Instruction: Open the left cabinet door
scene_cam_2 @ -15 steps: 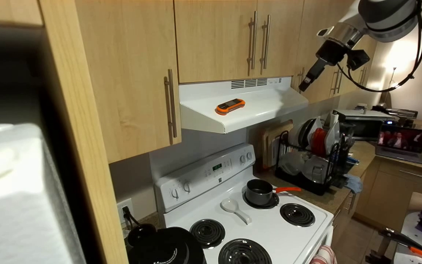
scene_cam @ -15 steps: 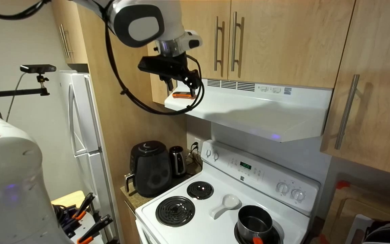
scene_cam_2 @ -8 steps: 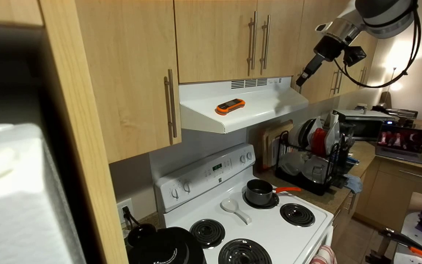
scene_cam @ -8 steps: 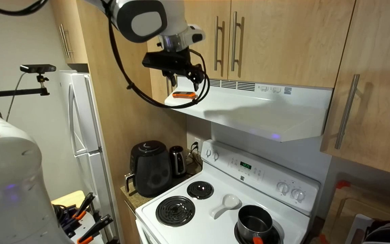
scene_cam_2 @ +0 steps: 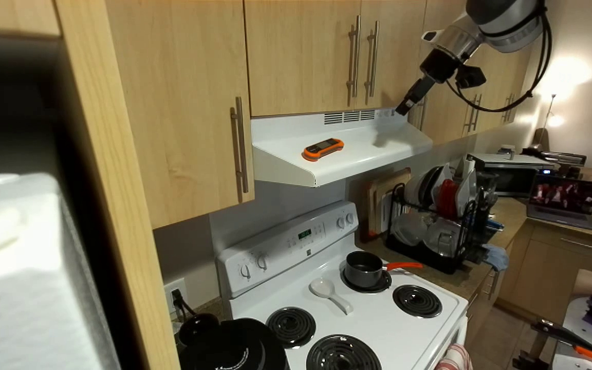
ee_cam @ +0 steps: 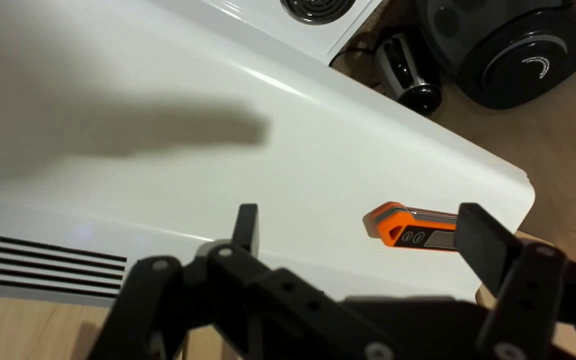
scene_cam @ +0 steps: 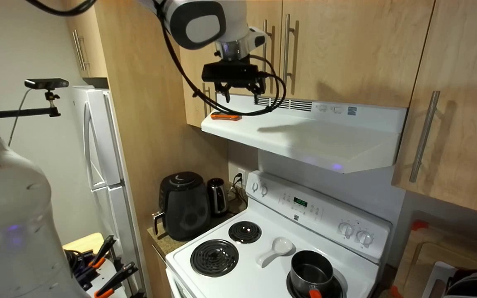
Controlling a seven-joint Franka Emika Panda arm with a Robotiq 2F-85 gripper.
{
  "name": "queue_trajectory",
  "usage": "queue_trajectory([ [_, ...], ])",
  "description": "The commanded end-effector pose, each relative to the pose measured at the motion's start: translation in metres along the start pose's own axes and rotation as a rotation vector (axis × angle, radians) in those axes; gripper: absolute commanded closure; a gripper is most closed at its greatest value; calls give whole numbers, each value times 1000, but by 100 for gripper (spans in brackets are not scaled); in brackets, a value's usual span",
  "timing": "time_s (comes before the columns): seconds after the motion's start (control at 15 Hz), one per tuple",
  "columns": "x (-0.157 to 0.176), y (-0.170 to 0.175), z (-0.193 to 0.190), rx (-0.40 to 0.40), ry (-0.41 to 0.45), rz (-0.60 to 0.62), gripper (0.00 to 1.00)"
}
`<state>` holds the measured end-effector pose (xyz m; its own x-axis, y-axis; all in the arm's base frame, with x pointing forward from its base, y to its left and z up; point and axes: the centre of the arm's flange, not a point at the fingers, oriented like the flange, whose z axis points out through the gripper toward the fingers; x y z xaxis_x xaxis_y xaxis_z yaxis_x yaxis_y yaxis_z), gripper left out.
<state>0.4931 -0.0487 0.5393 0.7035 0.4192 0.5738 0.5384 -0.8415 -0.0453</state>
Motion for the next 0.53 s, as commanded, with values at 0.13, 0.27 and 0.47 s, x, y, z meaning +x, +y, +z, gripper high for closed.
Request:
queue_trajectory([
  [0.13,36,28,27,-32,96,-139,0],
  [0.27,44,26,34,-38,150,-156,0],
  [0.47,50,16,43,-19,233,-152,0],
])
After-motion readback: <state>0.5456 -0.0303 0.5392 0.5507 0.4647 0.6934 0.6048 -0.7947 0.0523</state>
